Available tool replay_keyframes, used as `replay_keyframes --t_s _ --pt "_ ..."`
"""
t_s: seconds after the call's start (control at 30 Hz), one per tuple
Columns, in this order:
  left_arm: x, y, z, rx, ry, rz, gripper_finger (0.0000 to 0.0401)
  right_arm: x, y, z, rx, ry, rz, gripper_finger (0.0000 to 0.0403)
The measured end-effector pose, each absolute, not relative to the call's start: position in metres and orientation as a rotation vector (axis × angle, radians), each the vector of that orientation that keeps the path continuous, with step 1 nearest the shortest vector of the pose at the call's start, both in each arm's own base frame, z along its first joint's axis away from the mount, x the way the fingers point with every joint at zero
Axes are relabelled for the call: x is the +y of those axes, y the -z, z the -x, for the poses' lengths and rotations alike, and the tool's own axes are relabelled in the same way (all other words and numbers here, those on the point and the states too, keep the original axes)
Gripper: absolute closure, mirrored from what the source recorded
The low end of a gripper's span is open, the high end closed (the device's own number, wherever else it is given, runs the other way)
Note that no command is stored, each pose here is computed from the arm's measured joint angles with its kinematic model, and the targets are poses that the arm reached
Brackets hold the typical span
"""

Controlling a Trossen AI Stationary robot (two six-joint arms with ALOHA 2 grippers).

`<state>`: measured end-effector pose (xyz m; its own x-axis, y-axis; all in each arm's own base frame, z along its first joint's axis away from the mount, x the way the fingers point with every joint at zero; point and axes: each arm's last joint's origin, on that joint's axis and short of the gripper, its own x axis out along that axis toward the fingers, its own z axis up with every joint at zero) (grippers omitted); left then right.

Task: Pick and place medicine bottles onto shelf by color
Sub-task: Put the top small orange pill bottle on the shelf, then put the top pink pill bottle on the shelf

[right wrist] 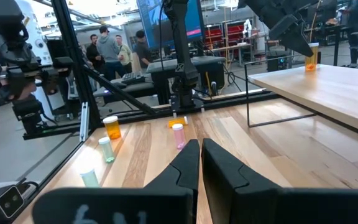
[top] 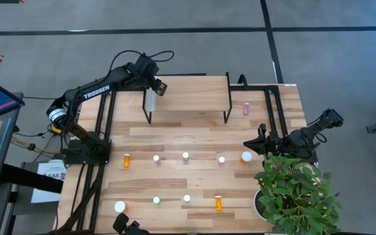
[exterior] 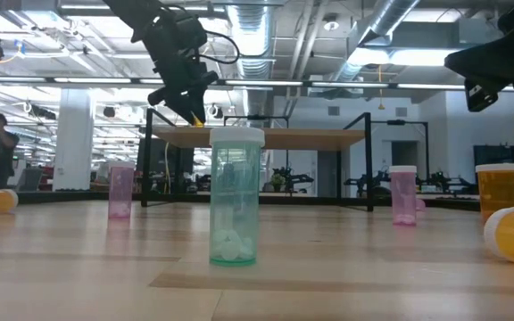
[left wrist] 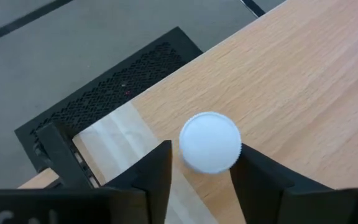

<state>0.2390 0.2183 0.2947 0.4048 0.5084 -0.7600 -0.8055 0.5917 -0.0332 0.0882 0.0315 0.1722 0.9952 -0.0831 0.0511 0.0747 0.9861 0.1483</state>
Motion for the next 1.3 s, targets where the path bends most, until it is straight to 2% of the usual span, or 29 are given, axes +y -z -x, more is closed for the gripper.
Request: replay_keyframes --t_s 0.3,0.53,0.73,0.87,1.0,1.1,1.3 --pt "0.215 -0.301 -0.236 0.770 -0.866 0.423 0.0195 0.032 -0.172 -0.088 -0.057 0.079 -0.147 0.0359" --pt "0.195 -0.337 -0.213 0.671 -0.869 0.380 0.0186 0.032 -0.172 -0.088 -0.057 0.079 -0.147 0.0359" --pt "0.148 -0.360 -0.179 0.595 -0.818 0.344 0.0185 0.032 -0.172 -0.088 -0.057 0.079 -0.147 0.0359" --pt "0.100 -0.340 -0.158 0.552 -0.717 0.368 0.0186 0.032 -0.172 -0.088 -0.058 0.079 -0.147 0.0359" --pt "0.058 -0.296 -0.142 0.495 -0.598 0.468 0.0186 0.032 -0.172 -0.088 -0.057 0.079 -0.147 0.0359" --pt "0.036 -0.270 -0.136 0.430 -0.540 0.530 0.0186 0.032 -0.172 -0.088 -0.057 0.079 -0.147 0.0359" --pt "0.004 -0.232 -0.137 0.435 -0.493 0.537 0.0186 0.031 -0.172 -0.088 -0.058 0.080 -0.148 0.0359"
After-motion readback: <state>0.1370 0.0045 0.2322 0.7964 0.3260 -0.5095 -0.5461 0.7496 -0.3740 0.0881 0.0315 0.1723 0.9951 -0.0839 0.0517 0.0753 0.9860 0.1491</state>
